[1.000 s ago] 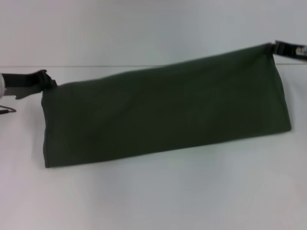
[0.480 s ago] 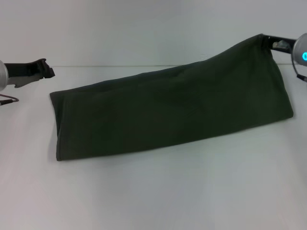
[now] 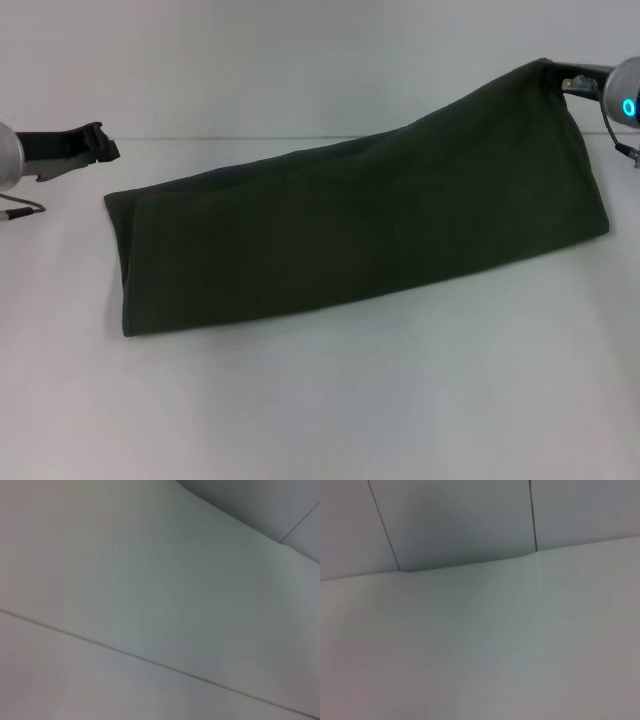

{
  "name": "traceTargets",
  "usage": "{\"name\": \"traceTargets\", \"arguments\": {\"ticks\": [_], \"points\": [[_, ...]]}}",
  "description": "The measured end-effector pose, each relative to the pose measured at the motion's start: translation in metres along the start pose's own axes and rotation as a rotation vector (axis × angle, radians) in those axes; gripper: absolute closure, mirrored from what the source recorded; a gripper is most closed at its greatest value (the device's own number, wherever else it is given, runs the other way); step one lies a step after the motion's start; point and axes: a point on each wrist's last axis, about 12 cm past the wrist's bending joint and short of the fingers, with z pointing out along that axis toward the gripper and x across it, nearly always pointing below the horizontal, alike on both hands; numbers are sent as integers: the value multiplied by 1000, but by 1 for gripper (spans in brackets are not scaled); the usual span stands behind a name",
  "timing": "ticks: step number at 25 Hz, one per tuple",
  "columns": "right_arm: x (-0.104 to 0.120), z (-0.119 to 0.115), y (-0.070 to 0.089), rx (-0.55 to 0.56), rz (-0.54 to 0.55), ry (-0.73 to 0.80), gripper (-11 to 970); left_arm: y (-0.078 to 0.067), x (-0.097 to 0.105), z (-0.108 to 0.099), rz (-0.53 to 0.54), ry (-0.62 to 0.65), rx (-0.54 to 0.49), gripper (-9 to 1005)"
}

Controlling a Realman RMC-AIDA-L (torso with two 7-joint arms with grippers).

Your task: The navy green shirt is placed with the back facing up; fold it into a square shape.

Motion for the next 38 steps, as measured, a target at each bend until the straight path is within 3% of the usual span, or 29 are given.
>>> {"name": "traceTargets", "arguments": {"ticks": [3, 10, 14, 16, 19, 22, 26, 30, 32, 38], "points": [[-6, 4, 6, 8, -56, -5, 914, -2, 2, 2, 2, 2, 6, 981], [-24, 10, 5, 48, -69, -25, 780, -6, 7, 4, 16, 8, 17, 976], [-37, -8, -12, -27, 19, -46, 703, -3, 11, 0, -6, 18, 39, 971], [-42, -30, -24, -126, 96, -36, 603, 0, 15, -6, -34, 33, 81, 969], [-30, -60, -38, -297, 206, 4, 454, 6, 23, -21, -89, 45, 196, 965], [-2, -92, -58, -466, 315, 36, 244, 16, 39, -49, -173, 30, 429, 913], [35, -118, -73, -609, 418, 37, 171, 29, 67, -66, -292, 23, 576, 844], [60, -127, -79, -637, 472, 23, 134, 39, 100, -66, -433, 37, 605, 775], [67, -127, -81, -632, 491, 27, 135, 45, 117, -64, -501, 50, 578, 693], [69, -126, -80, -638, 492, 34, 135, 60, 150, -69, -654, 73, 498, 444]]}}
